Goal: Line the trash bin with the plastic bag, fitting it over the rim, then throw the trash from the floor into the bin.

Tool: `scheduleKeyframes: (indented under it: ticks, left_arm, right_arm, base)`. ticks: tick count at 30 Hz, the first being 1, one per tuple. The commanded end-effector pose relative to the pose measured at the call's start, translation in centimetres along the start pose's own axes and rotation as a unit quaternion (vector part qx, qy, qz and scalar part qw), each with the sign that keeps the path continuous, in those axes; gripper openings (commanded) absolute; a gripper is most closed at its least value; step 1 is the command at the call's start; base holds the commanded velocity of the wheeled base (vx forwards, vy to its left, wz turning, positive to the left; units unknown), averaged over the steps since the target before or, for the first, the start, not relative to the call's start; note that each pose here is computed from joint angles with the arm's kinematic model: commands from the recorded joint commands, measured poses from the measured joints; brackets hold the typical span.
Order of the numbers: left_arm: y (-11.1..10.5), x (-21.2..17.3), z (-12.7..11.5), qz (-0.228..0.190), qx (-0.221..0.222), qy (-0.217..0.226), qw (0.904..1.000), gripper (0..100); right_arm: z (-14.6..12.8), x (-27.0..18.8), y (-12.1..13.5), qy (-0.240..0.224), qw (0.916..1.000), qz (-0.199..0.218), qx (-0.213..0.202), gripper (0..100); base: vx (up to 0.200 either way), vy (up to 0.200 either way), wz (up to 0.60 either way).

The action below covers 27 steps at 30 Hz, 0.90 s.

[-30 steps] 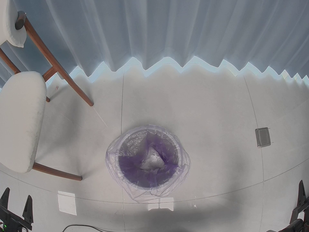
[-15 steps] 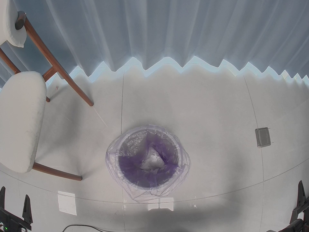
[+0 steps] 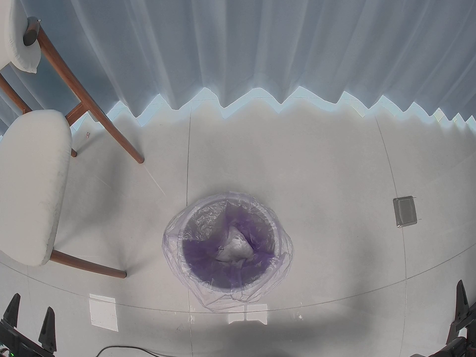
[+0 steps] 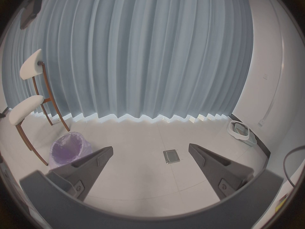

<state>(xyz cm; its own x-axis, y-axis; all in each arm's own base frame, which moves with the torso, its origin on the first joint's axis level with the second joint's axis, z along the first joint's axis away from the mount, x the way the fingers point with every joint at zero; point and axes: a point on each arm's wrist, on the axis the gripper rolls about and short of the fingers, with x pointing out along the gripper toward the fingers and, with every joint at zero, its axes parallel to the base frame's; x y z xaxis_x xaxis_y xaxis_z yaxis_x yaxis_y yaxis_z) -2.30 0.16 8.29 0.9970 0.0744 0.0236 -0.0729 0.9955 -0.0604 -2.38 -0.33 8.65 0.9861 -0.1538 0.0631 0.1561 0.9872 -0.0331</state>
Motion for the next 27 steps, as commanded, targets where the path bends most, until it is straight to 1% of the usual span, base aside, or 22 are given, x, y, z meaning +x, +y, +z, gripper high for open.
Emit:
scheduleKeyframes:
  ticks: [1, 3, 5, 7, 8, 9, 10, 11, 14, 16, 17, 18, 19, 20, 21, 22, 23, 24, 25, 26, 27]
  left_arm:
    - [-0.11, -0.01, -0.78, -0.034, 0.027, 0.014, 0.9990, 100]
    - [-0.10, -0.01, -0.80, -0.032, 0.024, 0.015, 0.9991, 100]
    - [-0.10, -0.01, -0.78, -0.031, 0.021, 0.015, 0.9992, 100]
    - [-0.10, -0.01, -0.78, -0.031, 0.021, 0.015, 0.9992, 100]
    - [-0.10, -0.01, -0.77, -0.031, 0.020, 0.014, 0.9992, 100]
    - [-0.09, 0.00, -0.75, -0.031, 0.019, 0.013, 0.9993, 100]
    - [-0.09, 0.00, -0.75, -0.031, 0.018, 0.013, 0.9993, 100]
    - [-0.09, 0.00, -0.73, -0.030, 0.015, 0.012, 0.9994, 100]
    - [-0.09, 0.00, -0.72, -0.028, 0.015, 0.012, 0.9994, 100]
    - [-0.09, 0.00, -0.72, -0.028, 0.015, 0.012, 0.9994, 100]
    - [-0.09, 0.00, -0.72, -0.028, 0.015, 0.012, 0.9994, 100]
    - [-0.09, 0.00, -0.72, -0.028, 0.014, 0.012, 0.9994, 100]
    - [-0.08, 0.00, -0.72, -0.028, 0.014, 0.012, 0.9994, 100]
    - [-0.09, 0.00, -0.72, -0.028, 0.014, 0.012, 0.9994, 100]
    - [-0.08, 0.00, -0.72, -0.028, 0.014, 0.012, 0.9995, 100]
    - [-0.08, 0.00, -0.72, -0.028, 0.014, 0.012, 0.9995, 100]
    - [-0.08, 0.00, -0.72, -0.028, 0.014, 0.012, 0.9995, 100]
    - [-0.08, 0.00, -0.72, -0.028, 0.014, 0.012, 0.9995, 100]
    - [-0.08, 0.00, -0.73, -0.027, 0.014, 0.012, 0.9995, 100]
    - [-0.08, 0.00, -0.73, -0.027, 0.014, 0.012, 0.9995, 100]
    - [-0.08, 0.00, -0.73, -0.027, 0.014, 0.012, 0.9995, 100]
  right_arm:
    - [-0.51, 0.03, 0.11, 0.004, 0.9997, 0.018, 0.014, 100]
    - [-0.50, 0.03, 0.10, 0.003, 0.9997, 0.016, 0.018, 100]
    - [-0.50, 0.03, -0.02, 0.004, 0.9994, -0.009, 0.034, 100]
    - [-0.54, 0.03, -0.03, 0.005, 0.9994, -0.012, 0.031, 100]
    - [-0.55, 0.03, 0.04, 0.006, 0.9998, 0.003, 0.020, 100]
    - [-0.56, 0.03, 0.18, 0.005, 0.9994, 0.034, 0.006, 100]
    - [-0.56, 0.02, 0.27, 0.004, 0.9985, 0.054, 0.002, 100]
    - [-0.51, -0.03, 0.40, 0.006, 0.9964, 0.084, 0.004, 100]
    - [-0.52, -0.17, 0.49, 0.019, 0.9936, 0.112, -0.001, 100]
    - [-0.51, -0.19, 0.51, 0.020, 0.9930, 0.116, 0.000, 100]
    - [-0.49, -0.18, 0.40, 0.022, 0.9957, 0.089, 0.005, 100]
    - [-0.50, -0.15, 0.23, 0.023, 0.9984, 0.052, 0.004, 100]
    - [-0.50, -0.13, 0.02, 0.023, 0.9997, 0.004, 0.003, 100]
    - [-0.50, -0.13, -0.01, 0.023, 0.9997, -0.002, 0.003, 100]
    - [-0.54, -0.10, -0.17, 0.022, 0.9990, -0.038, 0.005, 100]
    - [-0.52, -0.08, -0.12, 0.018, 0.9994, -0.029, 0.007, 100]
    - [-0.53, -0.04, 0.01, 0.014, 0.9999, 0.000, 0.004, 100]
    - [-0.53, -0.04, 0.01, 0.014, 0.9999, 0.000, 0.004, 100]
    - [-0.81, -0.02, 0.46, 0.015, 0.9952, 0.096, -0.003, 100]
    - [-1.05, -0.05, 0.52, 0.026, 0.9936, 0.110, -0.001, 100]
    - [-1.25, -0.04, 0.48, 0.037, 0.9945, 0.098, 0.003, 100]
  base:
    - [0.000, 0.000, 0.00]
    - [0.000, 0.000, 0.00]
    - [0.000, 0.000, 0.00]
    - [0.000, 0.000, 0.00]
    - [0.000, 0.000, 0.00]
    - [0.000, 0.000, 0.00]
    - [0.000, 0.000, 0.00]
    - [0.000, 0.000, 0.00]
    - [0.000, 0.000, 0.00]
    - [0.000, 0.000, 0.00]
    - [0.000, 0.000, 0.00]
    - [0.000, 0.000, 0.00]
    - [0.000, 0.000, 0.00]
    - [0.000, 0.000, 0.00]
    - [0.000, 0.000, 0.00]
    - [0.000, 0.000, 0.00]
    - [0.000, 0.000, 0.00]
    - [0.000, 0.000, 0.00]
    - [0.000, 0.000, 0.00]
    - [0.000, 0.000, 0.00]
    - [0.000, 0.000, 0.00]
